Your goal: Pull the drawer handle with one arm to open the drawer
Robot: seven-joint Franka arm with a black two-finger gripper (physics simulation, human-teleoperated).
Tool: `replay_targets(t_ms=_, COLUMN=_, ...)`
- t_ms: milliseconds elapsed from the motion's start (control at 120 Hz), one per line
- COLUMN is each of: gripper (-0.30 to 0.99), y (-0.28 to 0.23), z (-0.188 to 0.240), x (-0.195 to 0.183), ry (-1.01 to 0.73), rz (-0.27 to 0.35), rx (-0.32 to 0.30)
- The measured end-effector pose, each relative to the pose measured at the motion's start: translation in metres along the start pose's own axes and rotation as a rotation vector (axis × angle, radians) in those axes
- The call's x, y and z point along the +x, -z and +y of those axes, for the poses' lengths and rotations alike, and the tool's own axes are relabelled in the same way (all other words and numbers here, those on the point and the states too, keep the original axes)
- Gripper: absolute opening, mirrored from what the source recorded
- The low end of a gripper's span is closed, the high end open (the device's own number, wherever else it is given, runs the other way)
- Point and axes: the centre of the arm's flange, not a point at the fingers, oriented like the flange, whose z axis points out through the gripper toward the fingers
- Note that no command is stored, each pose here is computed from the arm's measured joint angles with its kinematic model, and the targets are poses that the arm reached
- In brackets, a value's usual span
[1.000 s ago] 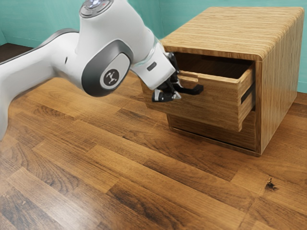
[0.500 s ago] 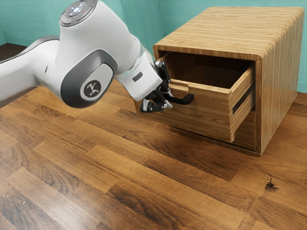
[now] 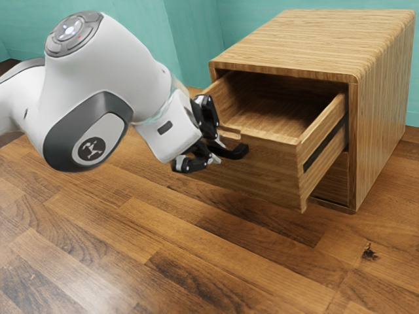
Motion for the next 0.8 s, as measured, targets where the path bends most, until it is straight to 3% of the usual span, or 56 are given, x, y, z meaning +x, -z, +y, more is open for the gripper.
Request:
replay_targets(t_ms=600, gripper=0.07, y=0.021, z=0.028, x=-0.004, ry=0.008, rz=-0.012, rx=-0.022)
replay_targets(t_ms=800, gripper=0.33, y=0.021, z=0.03, x=-0.005, ry=0.019, rz=-0.021, rx=-0.039)
